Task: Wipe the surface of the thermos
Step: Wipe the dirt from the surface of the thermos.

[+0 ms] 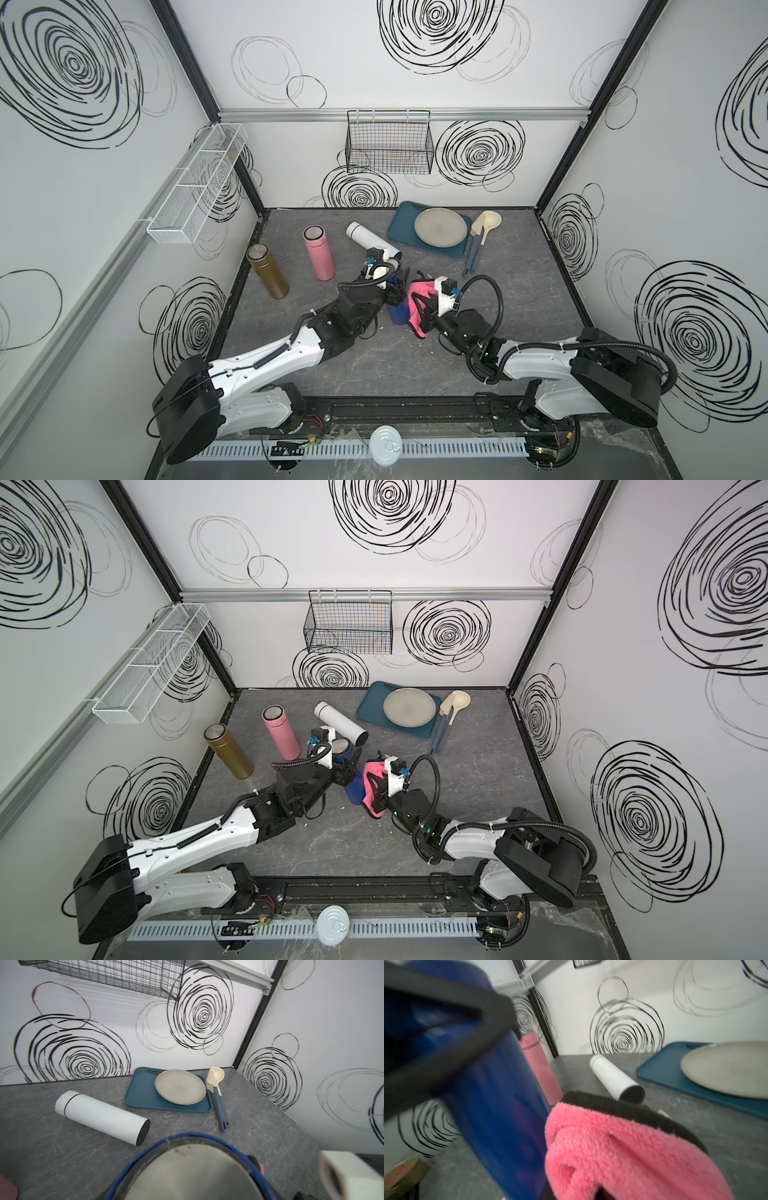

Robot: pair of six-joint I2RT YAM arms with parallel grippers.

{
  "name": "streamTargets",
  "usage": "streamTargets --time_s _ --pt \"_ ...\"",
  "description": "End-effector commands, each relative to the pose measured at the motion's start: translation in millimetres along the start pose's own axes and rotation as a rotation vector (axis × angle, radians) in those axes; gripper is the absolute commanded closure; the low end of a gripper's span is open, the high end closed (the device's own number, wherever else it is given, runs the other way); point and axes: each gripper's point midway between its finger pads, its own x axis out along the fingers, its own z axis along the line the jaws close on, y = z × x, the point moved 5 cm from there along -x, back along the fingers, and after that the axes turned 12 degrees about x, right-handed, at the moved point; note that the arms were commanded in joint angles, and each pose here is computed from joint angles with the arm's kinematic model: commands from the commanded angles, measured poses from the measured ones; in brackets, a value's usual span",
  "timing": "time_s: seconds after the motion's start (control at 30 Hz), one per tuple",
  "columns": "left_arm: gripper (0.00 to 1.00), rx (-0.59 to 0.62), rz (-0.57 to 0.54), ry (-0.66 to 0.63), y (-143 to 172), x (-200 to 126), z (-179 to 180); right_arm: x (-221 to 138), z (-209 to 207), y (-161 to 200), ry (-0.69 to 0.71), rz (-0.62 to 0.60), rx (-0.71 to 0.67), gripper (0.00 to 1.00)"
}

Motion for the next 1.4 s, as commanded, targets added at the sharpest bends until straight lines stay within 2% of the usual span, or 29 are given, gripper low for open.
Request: streamTargets --time_s 0.0,0.07,0.23,0.3,0.43,0.53,0.6,0.73,0.83,0.93,1.13,1.27,1.37 --pt "1.00 0.041 -0.316 0.179 -51 -23 -19 -4 8 -14 -0.032 -0.061 0.054 1.00" --pt "1.00 0.079 -0.373 0.228 -54 -33 -24 -9 20 -30 -0.083 -0.089 0.061 1.00" --pt "1.00 0.145 -0.418 0.287 -53 -44 -32 -16 55 -59 -0.253 -0.108 0.032 1.00" --pt "1.00 0.172 -0.459 0.327 -50 -52 -37 -13 55 -55 -0.265 -0.095 0.038 1.00" --pt "1.00 0.193 -0.538 0.312 -47 -66 -38 -1 28 -29 -0.242 -0.023 0.143 1.00" --pt "1.00 0.206 -0.523 0.319 -40 -66 -43 1 10 -5 -0.188 0.019 0.160 1.00" --pt "1.00 0.220 -0.488 0.348 -30 -64 -49 -5 5 -6 -0.170 0.007 0.155 1.00" --pt "1.00 0.265 -0.532 0.392 -13 -65 -59 -22 13 -39 -0.158 -0.063 0.110 1.00" --pt "1.00 0.254 -0.540 0.350 -10 -66 -53 -33 17 -68 -0.119 -0.104 0.078 1.00" --pt "1.00 0.280 -0.547 0.342 -5 -66 -50 -48 30 -88 -0.161 -0.120 0.038 1.00" --pt "1.00 0.411 -0.488 0.311 10 -52 -51 -60 68 -95 -0.306 -0.016 -0.024 1.00" --pt "1.00 0.465 -0.466 0.273 17 -46 -49 -59 90 -71 -0.398 0.108 -0.111 1.00" --pt "1.00 0.513 -0.450 0.276 24 -46 -51 -61 98 -60 -0.442 0.143 -0.143 1.00"
